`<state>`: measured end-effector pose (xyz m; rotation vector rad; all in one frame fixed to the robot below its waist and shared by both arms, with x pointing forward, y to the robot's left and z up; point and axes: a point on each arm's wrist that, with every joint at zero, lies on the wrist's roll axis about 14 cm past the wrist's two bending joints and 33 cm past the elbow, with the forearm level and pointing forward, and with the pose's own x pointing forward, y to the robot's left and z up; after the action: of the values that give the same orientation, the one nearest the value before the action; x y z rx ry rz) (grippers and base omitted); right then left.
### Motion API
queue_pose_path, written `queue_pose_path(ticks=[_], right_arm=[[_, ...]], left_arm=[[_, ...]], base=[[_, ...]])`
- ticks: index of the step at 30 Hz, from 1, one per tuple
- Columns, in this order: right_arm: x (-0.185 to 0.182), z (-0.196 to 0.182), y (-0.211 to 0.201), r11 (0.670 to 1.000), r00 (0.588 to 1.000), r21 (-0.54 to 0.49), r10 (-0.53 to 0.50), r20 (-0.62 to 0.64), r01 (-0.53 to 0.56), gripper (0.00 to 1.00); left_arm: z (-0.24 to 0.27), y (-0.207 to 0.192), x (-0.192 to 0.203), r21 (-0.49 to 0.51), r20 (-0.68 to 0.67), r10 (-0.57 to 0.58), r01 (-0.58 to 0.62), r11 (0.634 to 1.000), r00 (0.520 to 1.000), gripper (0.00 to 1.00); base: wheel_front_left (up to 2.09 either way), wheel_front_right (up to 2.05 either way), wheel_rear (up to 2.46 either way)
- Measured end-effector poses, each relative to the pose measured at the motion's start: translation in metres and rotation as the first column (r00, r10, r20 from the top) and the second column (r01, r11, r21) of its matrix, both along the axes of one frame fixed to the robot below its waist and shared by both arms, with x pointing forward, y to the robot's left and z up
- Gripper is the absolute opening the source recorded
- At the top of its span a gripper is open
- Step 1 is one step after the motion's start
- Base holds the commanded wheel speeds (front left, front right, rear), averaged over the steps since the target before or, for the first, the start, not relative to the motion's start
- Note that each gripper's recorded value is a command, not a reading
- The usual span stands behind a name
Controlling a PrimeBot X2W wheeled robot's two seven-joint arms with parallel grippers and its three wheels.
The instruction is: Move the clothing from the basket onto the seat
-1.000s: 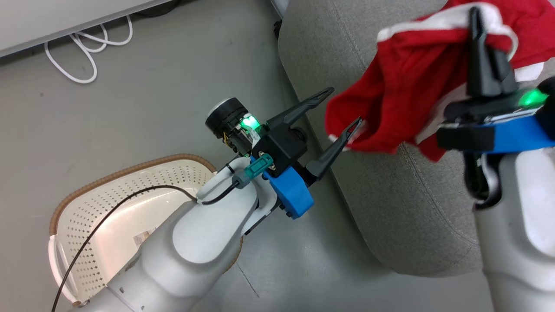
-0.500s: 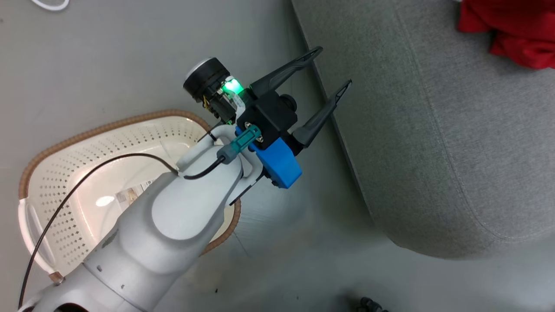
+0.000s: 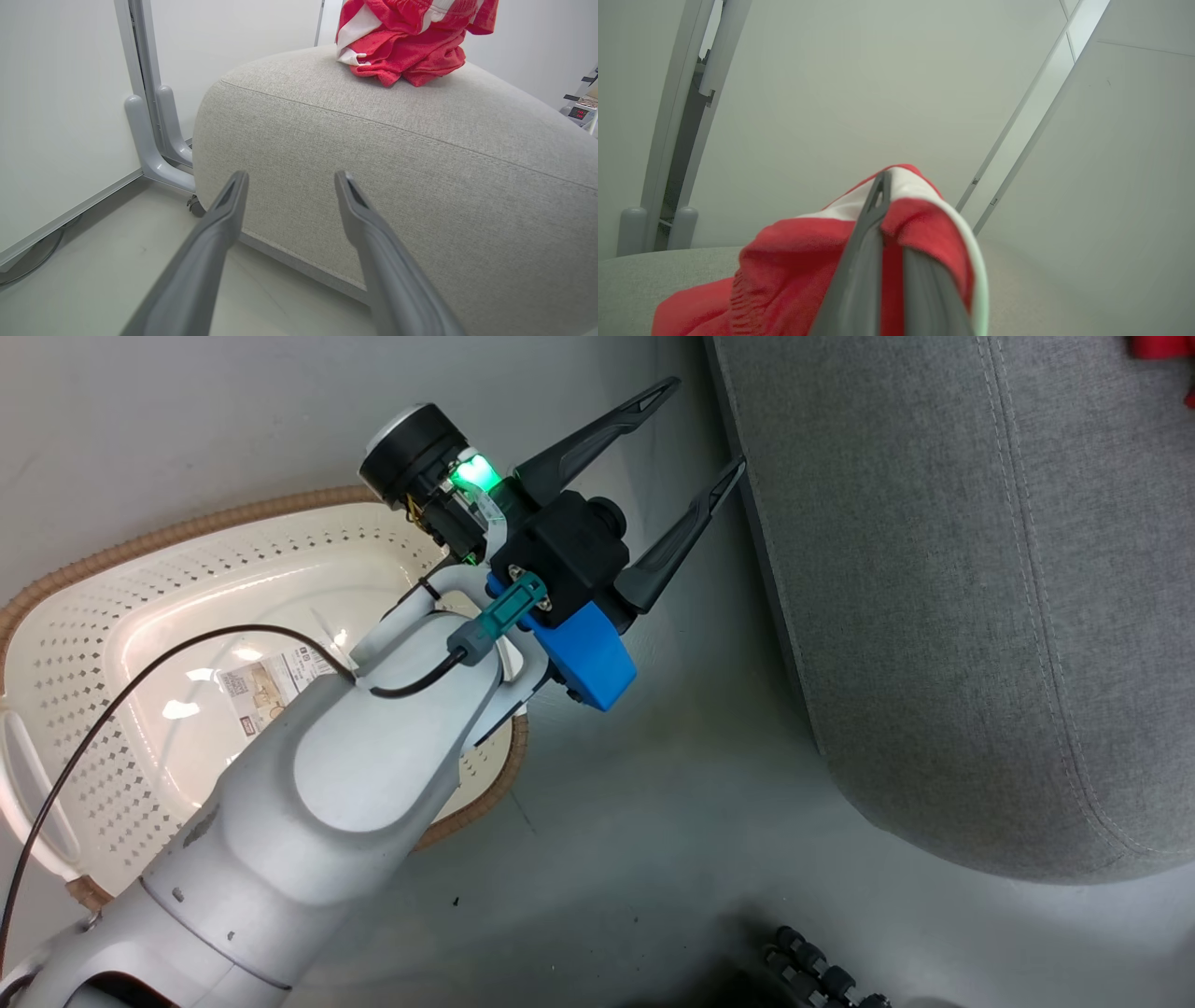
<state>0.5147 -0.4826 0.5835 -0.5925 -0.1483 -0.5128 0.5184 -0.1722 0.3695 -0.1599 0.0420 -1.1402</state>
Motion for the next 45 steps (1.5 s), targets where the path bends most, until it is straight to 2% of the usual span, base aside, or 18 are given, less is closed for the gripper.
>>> queue_pose_path(ticks=[8, 13, 14, 15, 16, 28, 33, 40, 45], right_arm=[[-0.016, -0.080, 0.000, 0.988, 0.989, 0.137, -0.048, -0.140, 0.067, 0.00], [-0.020, -0.096, 0.000, 0.981, 0.985, 0.175, -0.059, -0.160, 0.087, 0.00], [-0.020, -0.096, 0.000, 0.980, 0.985, 0.178, -0.060, -0.159, 0.088, 0.07], [-0.021, -0.095, 0.000, 0.980, 0.986, 0.180, -0.060, -0.155, 0.088, 0.45], [-0.023, -0.093, 0.000, 0.979, 0.987, 0.182, -0.061, -0.151, 0.089, 1.00], [-0.081, -0.076, 0.012, 0.975, 0.988, 0.200, -0.074, -0.134, 0.100, 1.00], [-0.098, -0.060, 0.036, 0.977, 0.996, 0.212, -0.022, -0.092, 0.041, 1.00], [-0.088, -0.040, 0.098, 0.957, 0.988, 0.252, 0.152, -0.003, -0.146, 1.00], [-0.072, -0.028, 0.150, 0.909, 0.954, 0.291, 0.291, 0.069, -0.299, 1.00]], left_arm=[[-0.004, 0.001, -0.001, 0.005, -0.004, -0.004, 0.004, 1.000, 1.000, 1.00], [-0.005, 0.004, 0.000, 0.013, -0.004, 0.002, -0.002, 1.000, 1.000, 1.00], [-0.004, 0.005, 0.001, 0.015, -0.002, 0.005, -0.005, 1.000, 1.000, 1.00], [-0.002, 0.005, 0.001, 0.015, 0.001, 0.006, -0.006, 1.000, 1.000, 1.00], [0.000, 0.005, 0.001, 0.015, 0.005, 0.006, -0.006, 1.000, 1.000, 1.00], [0.045, 0.012, -0.009, -0.012, 0.023, 0.059, -0.059, 0.998, 0.998, 1.00], [0.074, 0.027, -0.010, -0.032, 0.015, 0.144, -0.143, 0.989, 0.990, 1.00], [0.130, 0.071, -0.001, -0.102, 0.042, 0.333, -0.328, 0.939, 0.942, 1.00], [0.156, 0.121, 0.003, -0.123, 0.069, 0.481, -0.471, 0.874, 0.874, 1.00]], base=[[0.00, 0.00, 0.00], [0.00, 0.00, 0.00], [0.00, 0.00, 0.00], [0.00, 0.00, 0.00], [0.00, 0.00, 0.00], [0.00, 0.00, 0.00], [0.00, 0.00, 0.00], [0.00, 0.00, 0.00], [0.00, 0.00, 0.00]])
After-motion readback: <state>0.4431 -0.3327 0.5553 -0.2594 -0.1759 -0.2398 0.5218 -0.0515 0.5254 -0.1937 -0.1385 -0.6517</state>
